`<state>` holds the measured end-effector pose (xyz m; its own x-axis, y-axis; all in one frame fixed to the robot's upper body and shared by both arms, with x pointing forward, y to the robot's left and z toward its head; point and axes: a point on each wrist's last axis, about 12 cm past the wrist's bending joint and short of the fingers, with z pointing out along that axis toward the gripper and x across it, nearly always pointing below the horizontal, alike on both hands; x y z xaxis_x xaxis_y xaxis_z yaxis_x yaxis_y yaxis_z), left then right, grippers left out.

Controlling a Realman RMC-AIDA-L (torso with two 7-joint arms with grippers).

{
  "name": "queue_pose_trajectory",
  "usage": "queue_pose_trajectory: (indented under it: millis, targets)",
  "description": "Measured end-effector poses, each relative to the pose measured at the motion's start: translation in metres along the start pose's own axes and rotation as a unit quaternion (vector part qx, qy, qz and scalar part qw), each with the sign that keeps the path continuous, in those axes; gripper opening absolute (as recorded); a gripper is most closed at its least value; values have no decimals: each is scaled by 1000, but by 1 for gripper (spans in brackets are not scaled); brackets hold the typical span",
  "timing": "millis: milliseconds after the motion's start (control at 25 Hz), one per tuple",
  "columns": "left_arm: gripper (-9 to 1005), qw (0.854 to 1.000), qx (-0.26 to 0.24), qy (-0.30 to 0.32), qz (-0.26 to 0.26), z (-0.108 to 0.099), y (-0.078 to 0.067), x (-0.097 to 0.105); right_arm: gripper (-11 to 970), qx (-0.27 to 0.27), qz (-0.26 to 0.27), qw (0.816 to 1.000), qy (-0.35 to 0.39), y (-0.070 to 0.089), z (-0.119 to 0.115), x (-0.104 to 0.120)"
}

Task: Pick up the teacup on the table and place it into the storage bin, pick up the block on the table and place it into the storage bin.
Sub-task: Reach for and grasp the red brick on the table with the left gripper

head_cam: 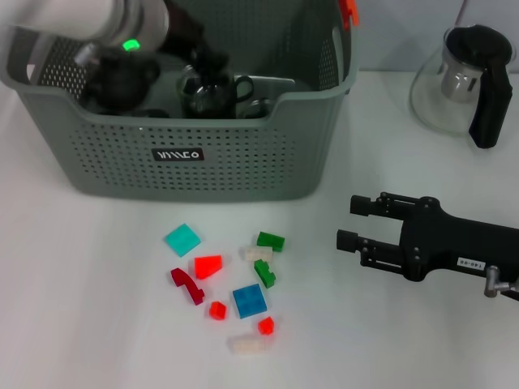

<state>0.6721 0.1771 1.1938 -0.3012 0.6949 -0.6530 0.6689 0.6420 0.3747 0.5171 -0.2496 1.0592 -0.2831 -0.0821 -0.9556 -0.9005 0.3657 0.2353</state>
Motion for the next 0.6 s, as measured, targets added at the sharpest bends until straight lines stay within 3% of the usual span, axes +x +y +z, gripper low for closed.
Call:
queue_pose_trajectory:
  millis: [120, 240, 360, 400, 440, 600]
  targets:
    - [475, 994, 36, -72, -68, -37, 15, -3, 673, 0, 0, 1000, 0, 0, 0, 0]
    - [593, 978, 94, -125, -139, -66, 32, 6, 673, 0, 0, 1000, 1, 0, 0, 0]
    - [644, 949, 168, -165, -212, -88, 45, 27, 673, -1, 0, 1000, 0, 0, 0, 0]
    - [651, 926, 224, -188, -238, -98, 48, 46, 673, -2, 0, 1000, -1, 0, 0, 0]
    - [657, 926, 224, -188, -238, -98, 48, 46, 673, -2, 0, 1000, -1, 1, 0, 0]
    - [662, 889, 331, -241, -205, -113, 38, 97, 673, -3, 1, 1000, 0, 0, 0, -1]
